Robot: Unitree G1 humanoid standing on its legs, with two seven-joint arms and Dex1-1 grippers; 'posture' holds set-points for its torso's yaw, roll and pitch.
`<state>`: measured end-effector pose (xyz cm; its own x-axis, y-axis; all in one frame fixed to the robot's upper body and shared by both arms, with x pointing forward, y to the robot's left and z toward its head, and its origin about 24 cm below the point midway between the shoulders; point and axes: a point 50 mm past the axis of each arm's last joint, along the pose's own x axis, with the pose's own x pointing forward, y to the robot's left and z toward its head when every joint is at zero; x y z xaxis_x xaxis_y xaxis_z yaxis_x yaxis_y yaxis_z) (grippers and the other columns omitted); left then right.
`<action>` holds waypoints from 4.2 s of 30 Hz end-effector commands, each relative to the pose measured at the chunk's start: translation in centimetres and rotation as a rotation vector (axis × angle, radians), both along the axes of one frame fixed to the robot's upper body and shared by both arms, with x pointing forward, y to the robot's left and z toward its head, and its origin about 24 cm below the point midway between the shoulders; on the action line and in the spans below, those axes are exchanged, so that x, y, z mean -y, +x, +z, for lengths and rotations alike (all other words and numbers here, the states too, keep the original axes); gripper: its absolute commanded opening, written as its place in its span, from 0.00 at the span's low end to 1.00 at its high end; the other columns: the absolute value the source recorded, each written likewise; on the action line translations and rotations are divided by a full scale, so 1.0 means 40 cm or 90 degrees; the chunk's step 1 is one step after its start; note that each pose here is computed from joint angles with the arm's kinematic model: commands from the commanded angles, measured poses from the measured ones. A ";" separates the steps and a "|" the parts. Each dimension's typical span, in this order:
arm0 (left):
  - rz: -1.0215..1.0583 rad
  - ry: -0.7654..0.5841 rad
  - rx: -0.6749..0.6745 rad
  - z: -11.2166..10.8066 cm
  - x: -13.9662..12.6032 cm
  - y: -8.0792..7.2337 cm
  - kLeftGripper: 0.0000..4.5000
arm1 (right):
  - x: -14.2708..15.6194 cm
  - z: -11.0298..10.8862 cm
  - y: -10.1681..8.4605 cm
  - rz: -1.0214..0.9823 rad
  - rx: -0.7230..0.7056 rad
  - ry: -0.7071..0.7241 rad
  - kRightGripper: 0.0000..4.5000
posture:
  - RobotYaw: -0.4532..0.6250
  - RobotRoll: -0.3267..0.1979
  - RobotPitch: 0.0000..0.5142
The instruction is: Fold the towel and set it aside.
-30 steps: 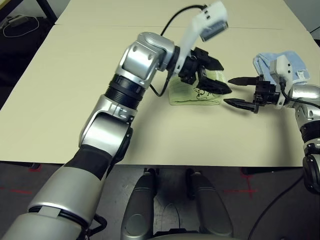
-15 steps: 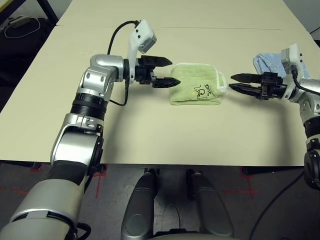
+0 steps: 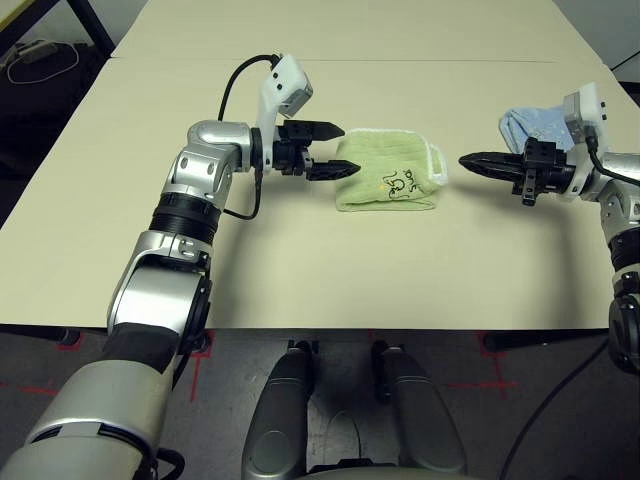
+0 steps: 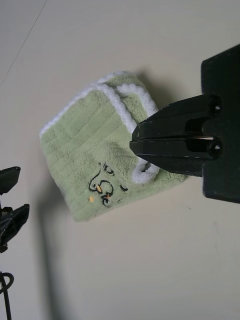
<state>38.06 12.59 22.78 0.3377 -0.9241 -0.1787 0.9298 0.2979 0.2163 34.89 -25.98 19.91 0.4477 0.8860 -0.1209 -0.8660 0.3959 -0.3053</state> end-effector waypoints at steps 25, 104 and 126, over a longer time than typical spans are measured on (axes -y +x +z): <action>-0.037 0.011 0.004 -0.027 0.100 0.005 0.80 | -0.080 0.013 0.047 0.014 0.018 0.006 0.00 | 0.50 0.62 0.39; 0.018 0.140 0.014 -0.130 0.140 0.038 0.01 | -0.147 -0.106 0.080 -0.047 -0.064 -0.182 0.00 | 0.51 0.62 0.40; 0.009 0.139 -0.030 -0.145 0.067 0.034 0.01 | -0.092 -0.114 0.066 -0.079 -0.097 -0.075 0.00 | 0.51 0.62 0.40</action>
